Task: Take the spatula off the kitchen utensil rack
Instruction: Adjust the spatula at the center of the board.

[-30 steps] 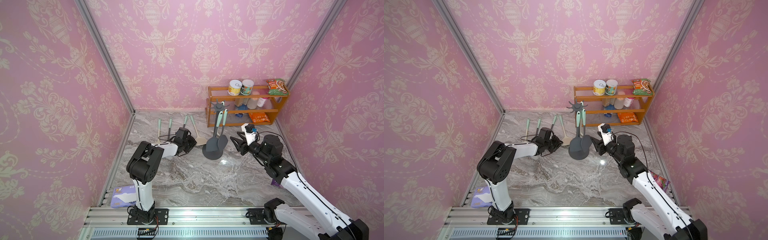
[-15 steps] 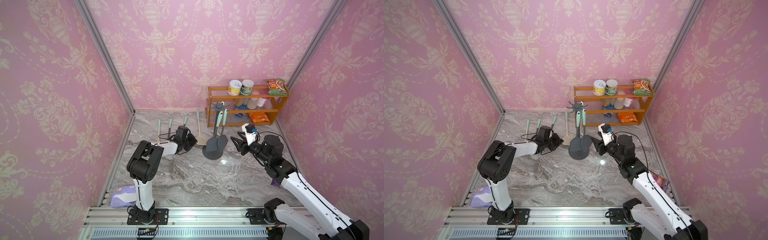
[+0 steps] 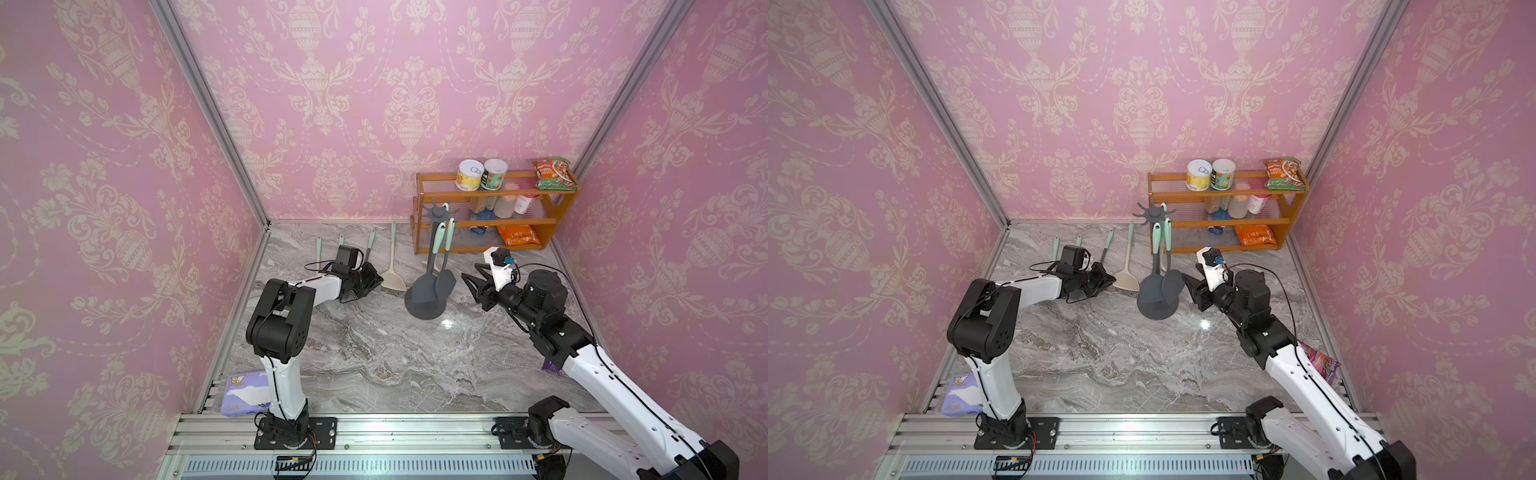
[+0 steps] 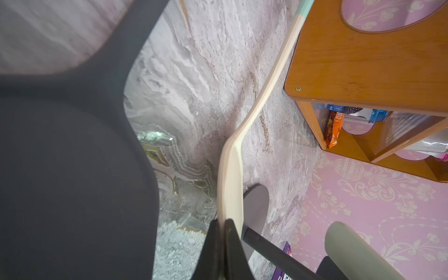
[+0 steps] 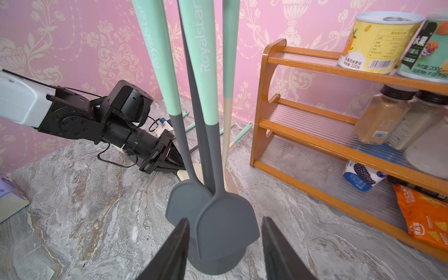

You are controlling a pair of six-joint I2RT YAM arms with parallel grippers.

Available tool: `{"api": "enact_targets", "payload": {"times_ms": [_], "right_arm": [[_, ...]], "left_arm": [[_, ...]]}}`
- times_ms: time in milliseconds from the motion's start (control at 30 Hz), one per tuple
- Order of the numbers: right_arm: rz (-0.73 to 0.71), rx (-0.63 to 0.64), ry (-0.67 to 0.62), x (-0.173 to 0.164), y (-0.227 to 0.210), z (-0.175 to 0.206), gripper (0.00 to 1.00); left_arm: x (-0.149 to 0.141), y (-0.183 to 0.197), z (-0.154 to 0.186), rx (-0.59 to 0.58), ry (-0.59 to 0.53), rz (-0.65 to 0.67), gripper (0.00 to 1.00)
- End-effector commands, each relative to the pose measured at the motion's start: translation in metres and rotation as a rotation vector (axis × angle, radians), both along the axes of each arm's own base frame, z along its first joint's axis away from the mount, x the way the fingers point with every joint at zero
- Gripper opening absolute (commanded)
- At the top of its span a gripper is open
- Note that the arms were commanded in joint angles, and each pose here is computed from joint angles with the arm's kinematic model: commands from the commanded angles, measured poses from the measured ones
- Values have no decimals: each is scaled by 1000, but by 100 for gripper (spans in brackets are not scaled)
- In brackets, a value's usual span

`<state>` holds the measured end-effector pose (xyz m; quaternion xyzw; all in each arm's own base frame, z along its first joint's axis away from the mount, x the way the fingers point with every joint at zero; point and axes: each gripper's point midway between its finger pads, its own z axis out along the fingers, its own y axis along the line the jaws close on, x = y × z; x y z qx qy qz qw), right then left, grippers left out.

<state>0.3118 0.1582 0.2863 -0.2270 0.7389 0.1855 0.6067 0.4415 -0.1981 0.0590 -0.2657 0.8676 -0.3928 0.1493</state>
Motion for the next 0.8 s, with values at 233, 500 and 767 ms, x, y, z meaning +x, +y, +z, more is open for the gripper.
{"api": "enact_targets", "payload": {"times_ms": [233, 500, 767], "right_arm": [[-13, 4, -23, -4, -5, 9, 51], [-14, 5, -25, -5, -6, 10, 51], [-10, 6, -19, -4, -4, 8, 51]], "left_arm": [[-7, 7, -15, 16, 45, -10, 0], [-11, 14, -15, 31, 45, 11, 0], [-11, 16, -20, 31, 56, 20, 11]]}}
